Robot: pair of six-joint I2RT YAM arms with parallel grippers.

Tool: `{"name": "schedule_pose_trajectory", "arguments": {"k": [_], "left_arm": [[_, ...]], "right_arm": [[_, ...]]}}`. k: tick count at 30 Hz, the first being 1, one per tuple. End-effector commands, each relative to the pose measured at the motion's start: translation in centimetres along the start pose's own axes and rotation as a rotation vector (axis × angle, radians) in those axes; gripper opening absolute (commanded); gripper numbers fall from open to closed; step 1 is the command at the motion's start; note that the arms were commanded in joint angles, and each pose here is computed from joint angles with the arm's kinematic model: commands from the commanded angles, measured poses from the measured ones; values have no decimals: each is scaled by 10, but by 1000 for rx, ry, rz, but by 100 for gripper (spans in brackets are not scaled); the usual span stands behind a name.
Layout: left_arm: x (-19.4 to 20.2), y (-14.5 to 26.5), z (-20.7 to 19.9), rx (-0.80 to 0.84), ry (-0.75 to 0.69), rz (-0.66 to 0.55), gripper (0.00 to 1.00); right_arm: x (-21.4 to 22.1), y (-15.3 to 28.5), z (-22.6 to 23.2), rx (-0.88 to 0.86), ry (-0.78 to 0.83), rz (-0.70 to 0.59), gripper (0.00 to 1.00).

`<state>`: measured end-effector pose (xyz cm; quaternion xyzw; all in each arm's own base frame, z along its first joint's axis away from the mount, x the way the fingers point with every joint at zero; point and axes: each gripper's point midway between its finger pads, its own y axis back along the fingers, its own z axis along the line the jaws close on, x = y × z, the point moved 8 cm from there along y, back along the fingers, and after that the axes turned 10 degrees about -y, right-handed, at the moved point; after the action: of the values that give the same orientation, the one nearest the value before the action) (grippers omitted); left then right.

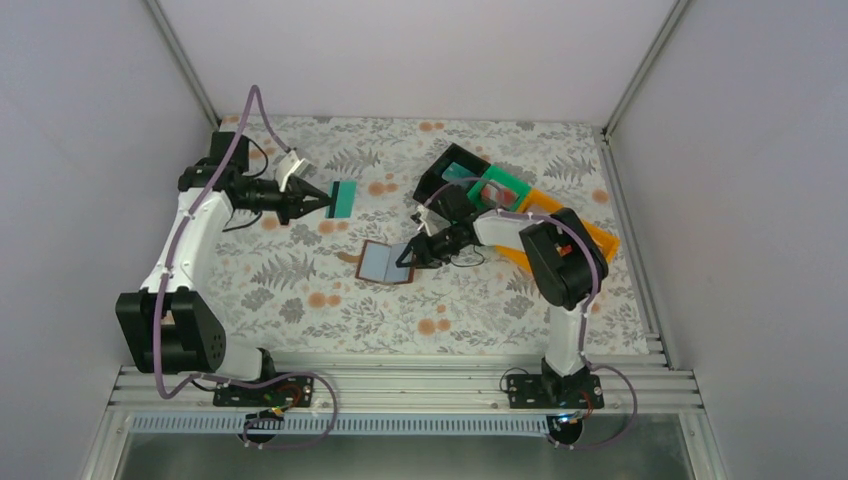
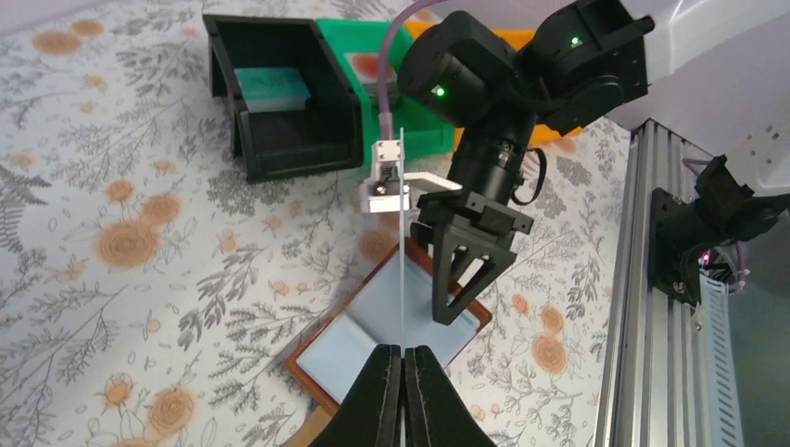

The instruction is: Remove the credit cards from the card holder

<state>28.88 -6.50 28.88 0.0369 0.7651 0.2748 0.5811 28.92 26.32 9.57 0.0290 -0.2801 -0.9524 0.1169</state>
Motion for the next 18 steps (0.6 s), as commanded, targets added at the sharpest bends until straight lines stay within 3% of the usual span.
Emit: {"name": "schedule_pose_trajectory", "arguments": {"k": [1, 7, 11, 15, 18], "left_arm": [[-18, 8, -6, 29, -36, -71, 2], [-34, 15, -12, 69, -59, -113, 2], [-52, 20, -20, 115, -84, -163, 2], [-69, 26, -32, 173, -120, -220, 2], [-81, 30, -43, 220, -143, -259, 2]], "right_arm": [[-11, 16, 4, 51, -10, -50, 45], [-19, 80, 17, 322, 11, -294, 61], [-22, 118, 66, 479, 162, -449, 63], [17, 124, 183, 151, 642, -523, 64], [42, 129, 239, -82, 868, -600, 67]]}}
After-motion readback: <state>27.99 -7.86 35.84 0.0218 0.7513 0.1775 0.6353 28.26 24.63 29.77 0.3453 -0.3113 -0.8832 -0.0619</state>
